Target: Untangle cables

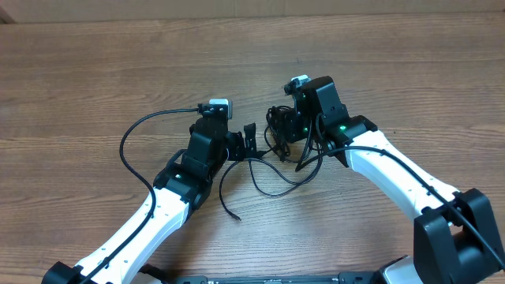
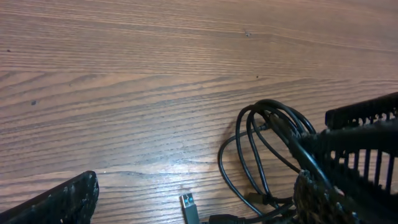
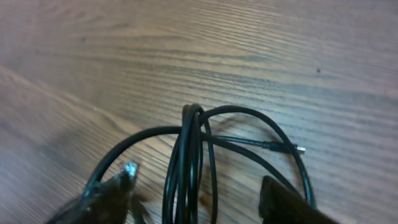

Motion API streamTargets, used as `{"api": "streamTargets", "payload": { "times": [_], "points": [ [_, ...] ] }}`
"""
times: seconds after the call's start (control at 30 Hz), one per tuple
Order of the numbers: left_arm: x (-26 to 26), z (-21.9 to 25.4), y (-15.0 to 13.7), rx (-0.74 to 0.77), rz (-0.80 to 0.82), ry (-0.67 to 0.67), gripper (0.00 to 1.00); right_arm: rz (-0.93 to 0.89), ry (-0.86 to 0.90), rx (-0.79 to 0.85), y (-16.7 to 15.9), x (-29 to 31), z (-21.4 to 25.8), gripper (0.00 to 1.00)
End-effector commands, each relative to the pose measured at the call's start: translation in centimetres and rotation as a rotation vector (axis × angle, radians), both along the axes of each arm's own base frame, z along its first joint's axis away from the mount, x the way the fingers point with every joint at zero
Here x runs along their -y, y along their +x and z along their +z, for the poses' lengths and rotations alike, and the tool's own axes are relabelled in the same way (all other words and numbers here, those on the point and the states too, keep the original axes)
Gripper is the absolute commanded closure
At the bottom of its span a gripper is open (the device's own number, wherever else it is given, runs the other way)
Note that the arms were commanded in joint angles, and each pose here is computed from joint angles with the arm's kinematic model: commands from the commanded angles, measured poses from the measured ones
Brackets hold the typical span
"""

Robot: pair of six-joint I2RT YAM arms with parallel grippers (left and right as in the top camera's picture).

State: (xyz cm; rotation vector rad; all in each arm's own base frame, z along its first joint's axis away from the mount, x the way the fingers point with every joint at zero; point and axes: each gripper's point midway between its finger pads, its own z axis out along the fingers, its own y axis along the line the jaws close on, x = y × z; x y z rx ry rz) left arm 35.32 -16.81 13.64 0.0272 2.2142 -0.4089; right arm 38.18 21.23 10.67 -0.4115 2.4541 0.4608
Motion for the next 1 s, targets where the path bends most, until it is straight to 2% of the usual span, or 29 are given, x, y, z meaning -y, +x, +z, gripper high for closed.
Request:
{"api": "streamTargets", "payload": {
  "times": [0.0, 0.07, 0.13, 0.53, 0.57, 0.63, 0.7, 0.97],
  "points": [
    [-0.1, 0.15, 0.27, 0.002, 0.009, -0.006, 0.0, 0.006, 0.007, 0.009, 0.96, -0.51, 0.04, 0.31],
    [-0.1, 0.15, 0.27, 0.002, 0.009, -0.006, 0.0, 0.006, 0.003, 0.003, 0.99, -0.5, -0.32, 0.39],
    [-0.12, 0.15, 0.28, 0.002, 0.01, -0.006, 0.0, 0.006, 0.004, 0.005, 1.03, -0.52, -0.29, 0.42],
    [-0.11, 0.15, 0.27, 0.002, 0.01, -0.006, 0.0, 0.006, 0.017, 0.034, 1.55, -0.77, 0.23, 0.42],
    [-0.1, 0.15, 0.27, 0.002, 0.009, -0.006, 0.0, 0.006, 0.018, 0.035, 1.58, -0.78, 0.26, 0.44],
    [-0.1, 0.15, 0.27, 0.002, 0.009, -0.006, 0.0, 0.006, 0.019, 0.037, 1.6, -0.8, 0.28, 0.6],
    [-0.1, 0.15, 0.27, 0.002, 0.009, -0.006, 0.0, 0.006, 0.019, 0.037, 1.61, -0.8, 0.29, 0.66],
    [-0.1, 0.15, 0.27, 0.002, 0.009, -0.006, 0.0, 0.006, 0.019, 0.036, 1.58, -0.8, 0.27, 0.71]
  ]
}}
